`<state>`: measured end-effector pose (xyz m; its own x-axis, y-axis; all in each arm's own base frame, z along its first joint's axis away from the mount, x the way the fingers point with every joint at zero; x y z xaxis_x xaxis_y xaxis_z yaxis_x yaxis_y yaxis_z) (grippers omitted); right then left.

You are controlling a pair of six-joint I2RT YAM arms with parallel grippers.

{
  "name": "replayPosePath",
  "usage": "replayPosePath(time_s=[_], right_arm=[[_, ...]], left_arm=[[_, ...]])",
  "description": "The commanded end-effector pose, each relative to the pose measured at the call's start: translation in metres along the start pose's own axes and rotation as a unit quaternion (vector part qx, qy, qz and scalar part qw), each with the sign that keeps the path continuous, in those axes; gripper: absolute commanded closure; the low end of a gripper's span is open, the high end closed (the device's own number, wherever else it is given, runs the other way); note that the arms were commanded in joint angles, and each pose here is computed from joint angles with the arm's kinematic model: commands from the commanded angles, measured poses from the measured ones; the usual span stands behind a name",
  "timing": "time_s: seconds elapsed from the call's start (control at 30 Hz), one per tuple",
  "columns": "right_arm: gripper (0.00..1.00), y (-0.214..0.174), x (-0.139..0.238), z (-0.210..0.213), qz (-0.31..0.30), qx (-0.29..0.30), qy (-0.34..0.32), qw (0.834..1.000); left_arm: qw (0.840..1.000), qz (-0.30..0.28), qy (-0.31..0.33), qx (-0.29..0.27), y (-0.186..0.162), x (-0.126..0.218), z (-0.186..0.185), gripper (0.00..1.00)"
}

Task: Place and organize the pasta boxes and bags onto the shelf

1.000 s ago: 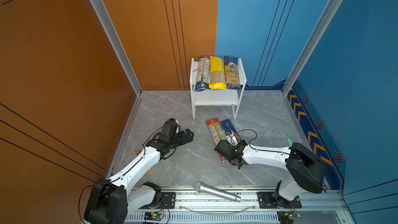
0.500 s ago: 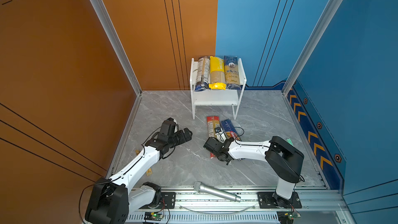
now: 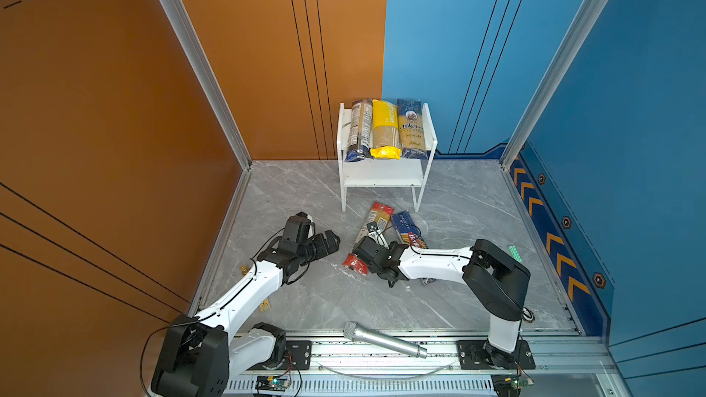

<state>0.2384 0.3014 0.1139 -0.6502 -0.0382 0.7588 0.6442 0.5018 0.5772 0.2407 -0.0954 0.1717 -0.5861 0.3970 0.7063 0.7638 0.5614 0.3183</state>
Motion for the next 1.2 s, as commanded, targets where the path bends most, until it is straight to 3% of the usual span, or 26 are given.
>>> replayPosePath(time_s=[0.0,0.33,0.63,1.17], right_arm=[[0.26,-0.001,0.013,-0.016,-0.003,-0.01,0.033,0.999],[0.26,-0.019,0.058,-0.087,-0.023,-0.045,0.01,0.999],[0.24,-0.034,0.085,-0.136,-0.046,-0.103,-0.007,0.994],[0.24,-0.059,0.095,-0.173,-0.053,-0.171,0.0,0.984]], left_arm=[[0.998,0.01,-0.042,-0.045,-0.006,-0.001,-0.015,0.02],[0.982,0.057,-0.066,-0.166,-0.029,-0.023,-0.039,0.02],[0.963,0.045,-0.056,-0.26,-0.039,-0.036,-0.056,0.02],[0.947,0.053,-0.001,-0.316,-0.052,-0.068,-0.047,0.02]])
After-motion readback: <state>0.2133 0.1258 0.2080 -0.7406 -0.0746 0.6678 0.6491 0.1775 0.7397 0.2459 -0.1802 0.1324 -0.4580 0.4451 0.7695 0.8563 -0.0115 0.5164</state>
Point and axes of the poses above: each gripper's point midway between its finger pads, its own x axis back along the fingers, its own z axis along the line the jaws close on, y = z × x, the point moved 9 cm from there along x, back along the fingers, and after that the axes turned 12 degrees about x, right-handed, at the moved point
